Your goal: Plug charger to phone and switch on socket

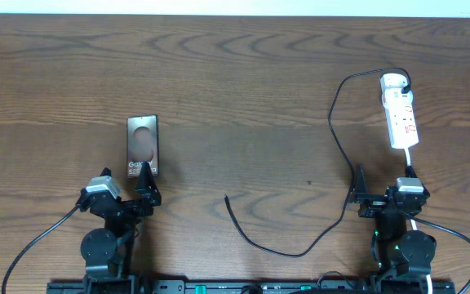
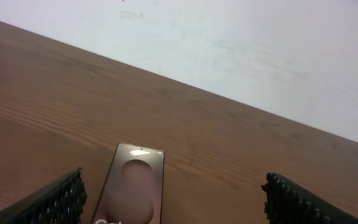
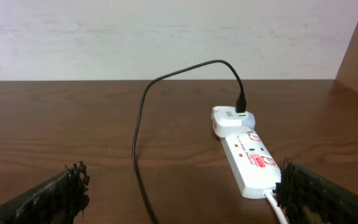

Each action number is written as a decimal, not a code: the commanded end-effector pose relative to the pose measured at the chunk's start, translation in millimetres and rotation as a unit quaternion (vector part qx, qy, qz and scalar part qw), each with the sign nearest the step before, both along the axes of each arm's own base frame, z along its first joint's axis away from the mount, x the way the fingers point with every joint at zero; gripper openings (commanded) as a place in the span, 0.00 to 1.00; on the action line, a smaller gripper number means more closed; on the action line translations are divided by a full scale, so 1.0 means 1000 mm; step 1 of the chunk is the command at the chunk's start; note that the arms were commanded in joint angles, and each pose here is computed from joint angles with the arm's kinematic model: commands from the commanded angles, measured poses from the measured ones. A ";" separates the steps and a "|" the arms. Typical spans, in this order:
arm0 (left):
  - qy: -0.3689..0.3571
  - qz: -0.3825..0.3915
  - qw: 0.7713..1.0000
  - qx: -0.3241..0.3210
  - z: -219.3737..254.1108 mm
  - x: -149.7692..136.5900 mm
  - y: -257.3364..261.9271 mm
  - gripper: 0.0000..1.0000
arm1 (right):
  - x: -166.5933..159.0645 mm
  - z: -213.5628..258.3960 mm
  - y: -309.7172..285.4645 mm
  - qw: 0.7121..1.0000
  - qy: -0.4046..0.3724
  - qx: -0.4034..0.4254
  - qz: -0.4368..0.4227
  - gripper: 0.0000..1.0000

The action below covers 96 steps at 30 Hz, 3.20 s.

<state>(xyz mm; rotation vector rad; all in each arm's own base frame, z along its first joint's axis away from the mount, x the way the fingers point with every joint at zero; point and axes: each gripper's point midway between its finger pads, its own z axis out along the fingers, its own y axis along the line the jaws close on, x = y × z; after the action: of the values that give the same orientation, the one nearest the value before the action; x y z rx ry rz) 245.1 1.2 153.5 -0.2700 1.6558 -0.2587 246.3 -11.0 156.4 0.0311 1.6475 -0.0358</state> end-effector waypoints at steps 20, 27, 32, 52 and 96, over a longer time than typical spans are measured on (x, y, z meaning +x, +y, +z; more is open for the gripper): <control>0.131 -0.065 0.986 0.078 0.065 0.047 -0.012 0.89 | 0.000 -0.002 0.002 1.000 0.003 -0.005 0.006 0.99; 0.258 -0.096 0.954 0.117 0.107 0.102 -0.010 0.89 | 0.000 -0.002 0.002 1.000 0.003 -0.005 0.006 0.99; 0.358 -0.108 0.921 0.106 0.107 0.123 -0.006 0.89 | 0.000 -0.002 0.002 1.000 0.003 -0.005 0.006 0.99; 0.466 -0.119 0.873 0.087 0.051 0.137 -0.003 0.98 | 0.000 -0.002 0.002 1.000 0.003 -0.005 0.006 0.99; 0.628 -0.105 0.766 0.084 -0.121 0.115 0.012 0.98 | 0.000 -0.002 0.002 1.000 0.003 -0.005 0.006 0.99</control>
<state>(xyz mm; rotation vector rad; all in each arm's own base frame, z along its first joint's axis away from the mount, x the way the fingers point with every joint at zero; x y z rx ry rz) 362.2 10.1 36.7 -0.0681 3.0427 -0.0721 246.5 -11.0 155.5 0.0309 1.6521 -0.0360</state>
